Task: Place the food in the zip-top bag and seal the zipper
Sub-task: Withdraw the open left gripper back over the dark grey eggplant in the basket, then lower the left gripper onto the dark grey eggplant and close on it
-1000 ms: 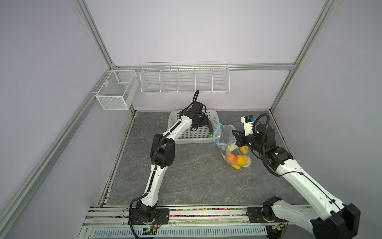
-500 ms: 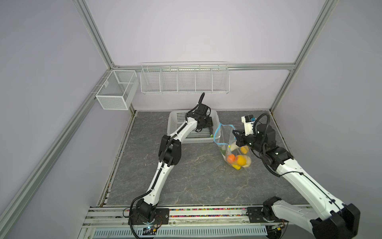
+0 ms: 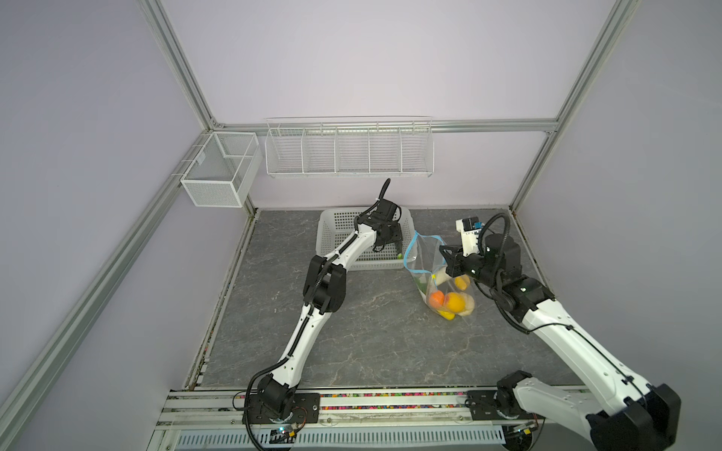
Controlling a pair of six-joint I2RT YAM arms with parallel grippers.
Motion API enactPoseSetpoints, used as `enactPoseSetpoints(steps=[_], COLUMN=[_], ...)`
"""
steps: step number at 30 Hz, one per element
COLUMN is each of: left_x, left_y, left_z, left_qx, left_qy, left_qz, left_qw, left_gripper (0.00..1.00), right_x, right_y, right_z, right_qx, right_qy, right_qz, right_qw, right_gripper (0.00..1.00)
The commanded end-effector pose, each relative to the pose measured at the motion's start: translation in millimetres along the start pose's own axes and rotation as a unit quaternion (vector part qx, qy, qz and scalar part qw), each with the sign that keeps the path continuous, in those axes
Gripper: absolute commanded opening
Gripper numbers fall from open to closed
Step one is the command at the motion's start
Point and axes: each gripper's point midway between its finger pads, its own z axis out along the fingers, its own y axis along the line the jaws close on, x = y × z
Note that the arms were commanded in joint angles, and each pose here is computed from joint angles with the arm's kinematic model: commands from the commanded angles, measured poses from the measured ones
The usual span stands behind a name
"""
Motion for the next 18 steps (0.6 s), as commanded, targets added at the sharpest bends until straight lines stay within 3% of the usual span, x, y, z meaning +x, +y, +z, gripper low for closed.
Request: enactPoseSetpoints(steps=[1,7,14,18], left_x=[4,6,3,-6], left_y=[-1,7,20,24], left_z=[16,21,14,1], left_qx=[-0.003,-0.023,-0.044,-0.050], left_qy=[-0.004,-0.002,0.001,-0.008], left_qz=[-0.001,0.004,0.005,0.007], left_qw=[1.000,1.000,0.999,0.999], left_gripper=[0.60,0.58,0.43,0.40], right_x=[-2,-4,-3,-2], right_y=[1,2,2,3], right_z=[-4,-4,-4,-4], right_qx=[-0.004,-0.006,-0.008,-0.010], right_qy=[0.000,-0.001,0.000,0.000], right_qz=[-0.005,-0.004,-0.004,-0.004], right_qw=[1.000,1.000,1.000,1.000], right_gripper=[0.07,0.06,0.07,0.06])
